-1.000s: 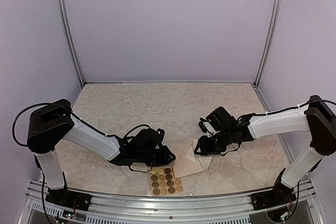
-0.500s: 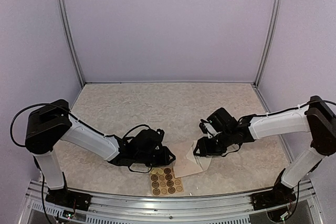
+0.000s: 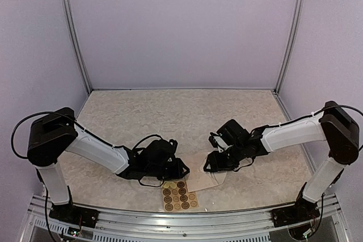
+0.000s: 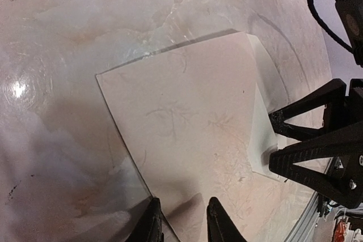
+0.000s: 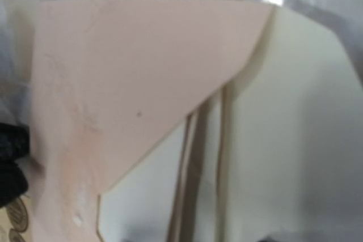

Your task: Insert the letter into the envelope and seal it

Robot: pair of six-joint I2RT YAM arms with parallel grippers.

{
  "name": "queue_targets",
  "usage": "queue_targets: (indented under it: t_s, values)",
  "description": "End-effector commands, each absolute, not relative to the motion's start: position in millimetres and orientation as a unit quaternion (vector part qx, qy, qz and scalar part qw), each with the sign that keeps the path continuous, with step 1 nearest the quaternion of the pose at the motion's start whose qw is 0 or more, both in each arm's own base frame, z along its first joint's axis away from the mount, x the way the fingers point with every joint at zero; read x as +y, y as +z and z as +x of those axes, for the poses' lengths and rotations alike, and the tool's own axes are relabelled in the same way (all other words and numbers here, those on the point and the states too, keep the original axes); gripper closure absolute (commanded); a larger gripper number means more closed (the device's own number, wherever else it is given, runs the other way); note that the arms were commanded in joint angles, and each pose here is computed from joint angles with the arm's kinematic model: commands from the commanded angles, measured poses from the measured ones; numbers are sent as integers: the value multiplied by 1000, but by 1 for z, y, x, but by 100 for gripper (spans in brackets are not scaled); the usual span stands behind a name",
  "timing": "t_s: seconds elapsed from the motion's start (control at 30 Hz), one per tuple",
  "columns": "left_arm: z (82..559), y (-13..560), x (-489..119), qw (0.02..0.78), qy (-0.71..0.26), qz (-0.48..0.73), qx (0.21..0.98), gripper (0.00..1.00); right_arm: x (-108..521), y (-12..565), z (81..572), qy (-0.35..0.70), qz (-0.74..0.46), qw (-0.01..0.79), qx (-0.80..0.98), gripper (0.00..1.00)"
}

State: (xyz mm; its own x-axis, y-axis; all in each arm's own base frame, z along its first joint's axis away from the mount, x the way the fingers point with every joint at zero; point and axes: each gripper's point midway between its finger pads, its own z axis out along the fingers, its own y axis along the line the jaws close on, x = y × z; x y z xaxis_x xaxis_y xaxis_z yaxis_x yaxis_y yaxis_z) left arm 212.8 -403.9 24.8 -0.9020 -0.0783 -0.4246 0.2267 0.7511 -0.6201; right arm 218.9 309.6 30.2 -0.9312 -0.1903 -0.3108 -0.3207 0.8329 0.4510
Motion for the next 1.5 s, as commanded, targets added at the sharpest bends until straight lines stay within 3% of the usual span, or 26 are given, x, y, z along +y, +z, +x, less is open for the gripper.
queue_targets:
  t_s: [0.0, 0.87, 1.2, 1.47]
  values:
    - [205, 9, -401, 205, -339, 47, 917, 75, 322, 30, 216, 264, -143, 121, 946, 51]
    - [207, 13, -407, 209, -346, 49, 914, 76, 343, 39, 217, 274, -156, 127, 941, 57]
    - [220, 43, -393, 257, -328, 47, 908, 74, 303, 88, 234, 248, -133, 198, 939, 36]
    - [214, 76, -427, 268, -359, 87, 890, 74, 268, 84, 245, 301, -111, 195, 927, 36]
